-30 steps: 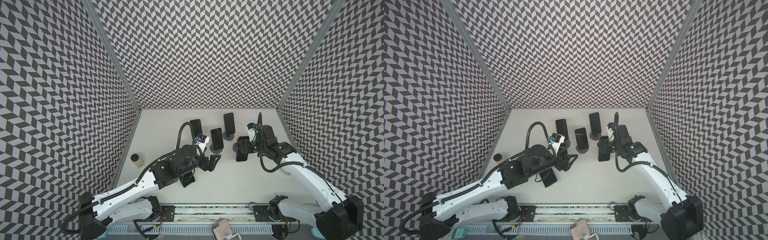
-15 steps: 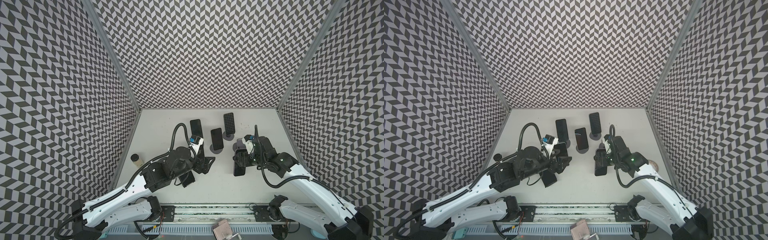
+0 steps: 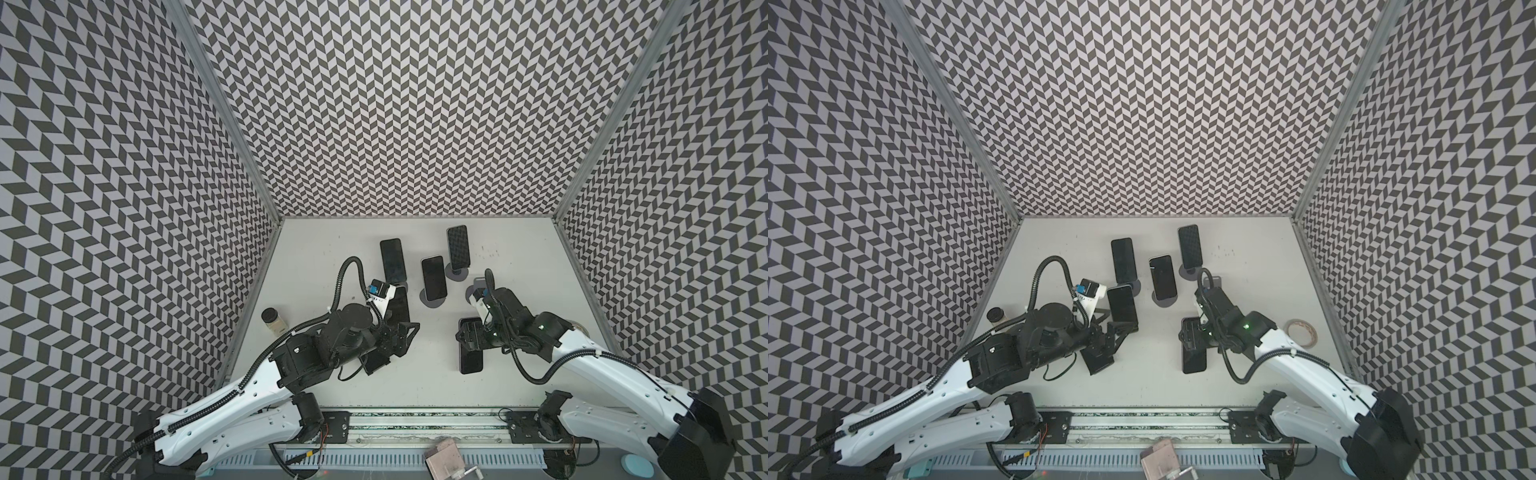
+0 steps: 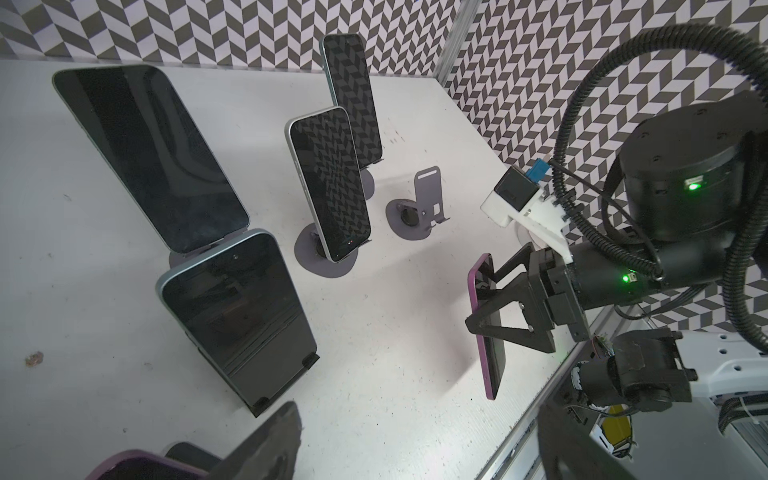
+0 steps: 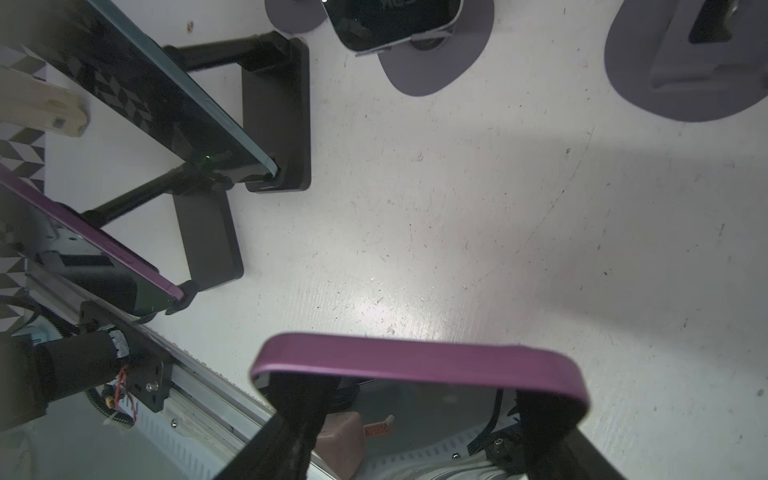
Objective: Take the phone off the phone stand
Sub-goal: 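Pull both held phones off their stands back toward the robot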
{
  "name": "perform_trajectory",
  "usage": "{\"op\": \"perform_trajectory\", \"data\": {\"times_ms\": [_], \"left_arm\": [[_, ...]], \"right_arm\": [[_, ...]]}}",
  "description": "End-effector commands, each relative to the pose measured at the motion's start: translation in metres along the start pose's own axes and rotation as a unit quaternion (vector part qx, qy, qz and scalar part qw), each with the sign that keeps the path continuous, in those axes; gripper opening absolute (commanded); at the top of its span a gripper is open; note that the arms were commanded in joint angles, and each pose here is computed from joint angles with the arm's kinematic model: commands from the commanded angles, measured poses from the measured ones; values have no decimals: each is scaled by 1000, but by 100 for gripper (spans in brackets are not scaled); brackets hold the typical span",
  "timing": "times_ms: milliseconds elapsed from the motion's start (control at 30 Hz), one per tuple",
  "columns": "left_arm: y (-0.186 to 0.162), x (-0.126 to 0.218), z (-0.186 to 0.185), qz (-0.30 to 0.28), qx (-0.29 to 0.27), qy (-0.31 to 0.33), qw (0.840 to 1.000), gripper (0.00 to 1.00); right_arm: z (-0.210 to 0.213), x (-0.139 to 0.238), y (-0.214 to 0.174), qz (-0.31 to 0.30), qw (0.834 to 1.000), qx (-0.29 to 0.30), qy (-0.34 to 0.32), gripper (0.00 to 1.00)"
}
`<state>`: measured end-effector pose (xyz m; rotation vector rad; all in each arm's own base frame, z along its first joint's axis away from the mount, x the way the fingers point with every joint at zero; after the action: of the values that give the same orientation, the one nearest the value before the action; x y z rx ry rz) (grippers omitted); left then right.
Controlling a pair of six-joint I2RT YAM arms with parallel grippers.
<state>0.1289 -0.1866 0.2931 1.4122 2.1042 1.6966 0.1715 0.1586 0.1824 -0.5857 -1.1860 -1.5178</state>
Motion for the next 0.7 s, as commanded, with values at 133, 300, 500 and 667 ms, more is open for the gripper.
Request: {"op": "perform_trajectory", "data": {"times_ms": [133, 300, 500, 667], "left_arm": [[-2, 15, 3, -9, 16, -1, 1000, 89], [0, 28, 2, -11, 13, -8, 1000, 89], [3, 44, 3, -18, -12, -14, 1000, 90], [7, 61, -1, -17, -21, -36, 999, 90]], "right_arm": [[17, -12, 9, -10, 1000, 1, 9, 56], [22, -21, 8, 1, 1000, -5, 10, 56], [28, -35, 9, 16, 1000, -20, -11, 56], [47, -41, 13, 38, 998, -31, -26, 56]]}}
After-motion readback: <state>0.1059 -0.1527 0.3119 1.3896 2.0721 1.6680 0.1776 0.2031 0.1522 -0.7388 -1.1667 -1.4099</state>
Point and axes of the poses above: each gripper's point midway between its finger pads, its own x axis back along the fingers, its own z axis along the line the jaws close on, y = z × x, the point moved 8 cm from there along x, back along the fingers, and after that the axes turned 1 degree about -x, right-handed, at the moved point
